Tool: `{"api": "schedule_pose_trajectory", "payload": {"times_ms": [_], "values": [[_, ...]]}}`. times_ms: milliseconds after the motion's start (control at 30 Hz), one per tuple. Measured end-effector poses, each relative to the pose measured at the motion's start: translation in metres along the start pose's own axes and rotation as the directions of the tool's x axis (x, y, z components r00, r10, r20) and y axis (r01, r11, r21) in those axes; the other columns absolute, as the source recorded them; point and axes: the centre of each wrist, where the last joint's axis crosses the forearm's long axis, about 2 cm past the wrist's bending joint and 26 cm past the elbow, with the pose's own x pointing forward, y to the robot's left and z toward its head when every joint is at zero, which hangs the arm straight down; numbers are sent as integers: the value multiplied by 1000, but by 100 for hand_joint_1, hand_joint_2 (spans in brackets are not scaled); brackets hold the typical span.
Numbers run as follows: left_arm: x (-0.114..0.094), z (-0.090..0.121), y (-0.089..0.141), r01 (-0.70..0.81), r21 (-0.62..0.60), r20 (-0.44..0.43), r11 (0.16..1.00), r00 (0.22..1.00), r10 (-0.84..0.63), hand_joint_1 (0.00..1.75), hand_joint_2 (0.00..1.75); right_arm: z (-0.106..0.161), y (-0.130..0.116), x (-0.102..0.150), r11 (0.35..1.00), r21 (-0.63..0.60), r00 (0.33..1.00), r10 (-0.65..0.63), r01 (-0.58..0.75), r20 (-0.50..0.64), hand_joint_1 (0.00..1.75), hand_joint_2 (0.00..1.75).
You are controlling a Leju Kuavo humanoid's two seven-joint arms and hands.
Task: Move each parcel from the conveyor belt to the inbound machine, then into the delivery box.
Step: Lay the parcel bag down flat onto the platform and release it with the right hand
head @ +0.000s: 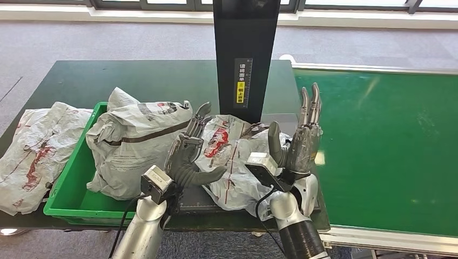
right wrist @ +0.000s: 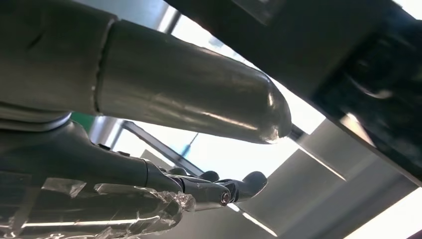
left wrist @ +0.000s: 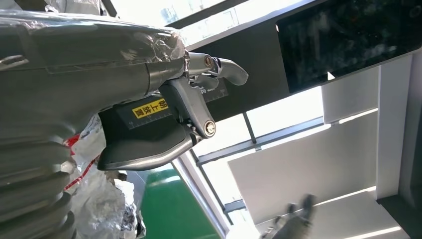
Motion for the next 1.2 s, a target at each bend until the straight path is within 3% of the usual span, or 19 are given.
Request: {"api": "schedule_pose_trajectory", "payload": {"times_ms": [133, 333, 433, 533, 667, 867, 1200], "values": [[2, -1, 1, 24, 5, 4, 1000, 1000, -24, 0, 175, 8, 2, -10, 995, 101, 993, 33, -22, -113, 0, 0], [4, -2, 2, 72, 15, 0, 997, 997, -72, 0, 175, 14, 4, -18, 992, 125, 991, 39, -22, -131, 0, 0], [5, -3, 1, 89, 10, -4, 996, 996, -89, 0, 175, 15, 0, -19, 997, 55, 996, 53, -49, -69, 0, 0], [3, -4, -2, 148, -26, -51, 989, 988, -149, 0, 175, 7, -22, -20, 992, -102, 996, 82, -79, 24, 0, 0], [-15, -1, -16, 306, -123, -194, 944, 925, -325, 0, 175, -8, -66, -22, 944, -320, 992, 109, -84, 60, 0, 175], [-47, 3, -44, 360, -243, -319, 901, 847, -425, 0, 175, -23, -113, -13, 865, -491, 980, 173, -101, 102, 0, 175], [-63, 3, -61, 329, -340, -400, 881, 798, -452, 0, 175, -27, -134, -7, 824, -555, 970, 212, -112, 120, 0, 175]]}}
